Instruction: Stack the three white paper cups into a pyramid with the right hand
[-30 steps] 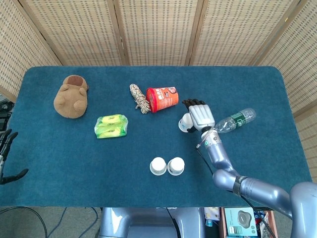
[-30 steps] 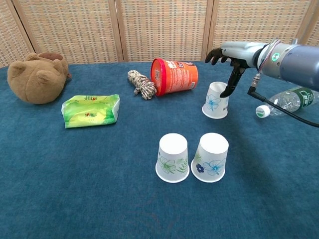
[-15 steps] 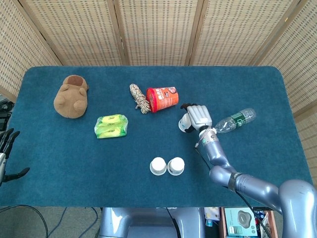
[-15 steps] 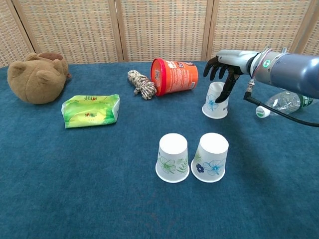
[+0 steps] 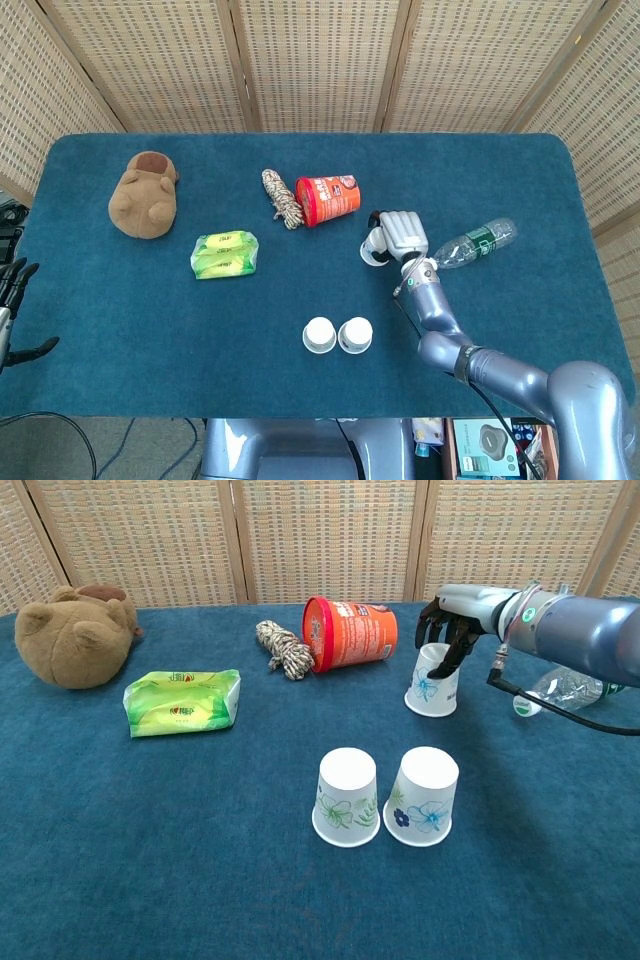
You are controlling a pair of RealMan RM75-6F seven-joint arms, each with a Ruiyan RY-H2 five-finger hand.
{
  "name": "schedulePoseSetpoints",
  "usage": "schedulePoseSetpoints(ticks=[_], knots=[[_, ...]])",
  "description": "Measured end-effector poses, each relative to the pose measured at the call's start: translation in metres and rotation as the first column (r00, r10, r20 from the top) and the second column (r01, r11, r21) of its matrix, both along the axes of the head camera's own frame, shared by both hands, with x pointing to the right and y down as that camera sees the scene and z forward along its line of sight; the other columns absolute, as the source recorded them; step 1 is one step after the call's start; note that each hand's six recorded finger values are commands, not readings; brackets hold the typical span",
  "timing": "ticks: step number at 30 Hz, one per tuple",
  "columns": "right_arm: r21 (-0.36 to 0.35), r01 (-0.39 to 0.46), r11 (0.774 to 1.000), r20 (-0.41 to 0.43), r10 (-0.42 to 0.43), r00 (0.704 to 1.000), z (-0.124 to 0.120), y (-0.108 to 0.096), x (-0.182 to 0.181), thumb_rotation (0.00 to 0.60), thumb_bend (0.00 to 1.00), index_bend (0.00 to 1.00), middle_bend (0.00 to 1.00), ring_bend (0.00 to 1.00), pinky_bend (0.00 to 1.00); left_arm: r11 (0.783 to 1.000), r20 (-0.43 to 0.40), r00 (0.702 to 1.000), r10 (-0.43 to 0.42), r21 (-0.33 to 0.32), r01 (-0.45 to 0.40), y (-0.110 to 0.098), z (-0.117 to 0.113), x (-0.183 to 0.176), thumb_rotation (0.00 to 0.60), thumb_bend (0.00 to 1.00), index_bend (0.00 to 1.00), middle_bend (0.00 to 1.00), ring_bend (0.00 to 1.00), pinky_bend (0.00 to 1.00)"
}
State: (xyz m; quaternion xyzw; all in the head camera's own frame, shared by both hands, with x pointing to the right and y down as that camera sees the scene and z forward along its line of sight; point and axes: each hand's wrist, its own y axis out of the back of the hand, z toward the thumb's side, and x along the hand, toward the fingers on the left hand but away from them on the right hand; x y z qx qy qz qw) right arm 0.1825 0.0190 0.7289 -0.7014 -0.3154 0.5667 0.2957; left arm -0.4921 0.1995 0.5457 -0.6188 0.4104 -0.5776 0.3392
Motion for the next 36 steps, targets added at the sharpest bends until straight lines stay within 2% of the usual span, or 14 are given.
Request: schedulePoseSetpoints(ticks=[9, 15, 21, 28, 31, 36], knots=[[0.009, 0.011, 1.0, 0.01, -0.011, 1.0, -0.004, 0.002, 0.0, 0.6, 0.41, 0.43, 0.5, 0.42, 0.52, 1.0, -0.002, 1.0, 0.006, -0.002, -0.006, 0.001, 0.0, 0.002, 0.6, 0.18, 0.0, 0.0, 0.0, 0.0], [0.028, 0.053, 0.998, 0.036, -0.054, 0.998, -0.019, 0.007, -0.005, 0.6, 0.41, 0.43, 0.5, 0.42, 0.52, 1.0, -0.005, 1.0, 0.018, -0.005, -0.018, 0.002, 0.0, 0.005, 0.6, 0.18, 0.0, 0.0, 0.0, 0.0], [0.076, 0.16, 0.984, 0.1, -0.167, 0.981, -0.062, 0.022, -0.017, 0.6, 0.41, 0.43, 0.5, 0.42, 0.52, 0.999, -0.016, 0.999, 0.043, -0.003, -0.043, 0.004, -0.001, 0.01, 0.6, 0.18, 0.0, 0.0, 0.0, 0.0], [0.148, 0.296, 0.944, 0.187, -0.32, 0.929, -0.137, 0.065, -0.033, 0.6, 0.42, 0.43, 0.5, 0.42, 0.52, 0.997, -0.032, 0.997, 0.071, -0.005, -0.071, 0.007, -0.005, 0.014, 0.6, 0.18, 0.0, 0.0, 0.0, 0.0], [0.169, 0.332, 0.928, 0.194, -0.362, 0.912, -0.16, 0.082, -0.033, 0.6, 0.42, 0.43, 0.5, 0.42, 0.52, 0.997, -0.034, 0.996, 0.083, -0.002, -0.083, 0.007, -0.007, 0.016, 0.6, 0.18, 0.0, 0.0, 0.0, 0.0], [0.178, 0.366, 0.914, 0.168, -0.395, 0.903, -0.172, 0.102, -0.03, 0.6, 0.42, 0.43, 0.5, 0.42, 0.52, 0.995, -0.039, 0.994, 0.101, 0.019, -0.101, 0.008, -0.016, 0.021, 0.6, 0.18, 0.0, 0.0, 0.0, 0.0]])
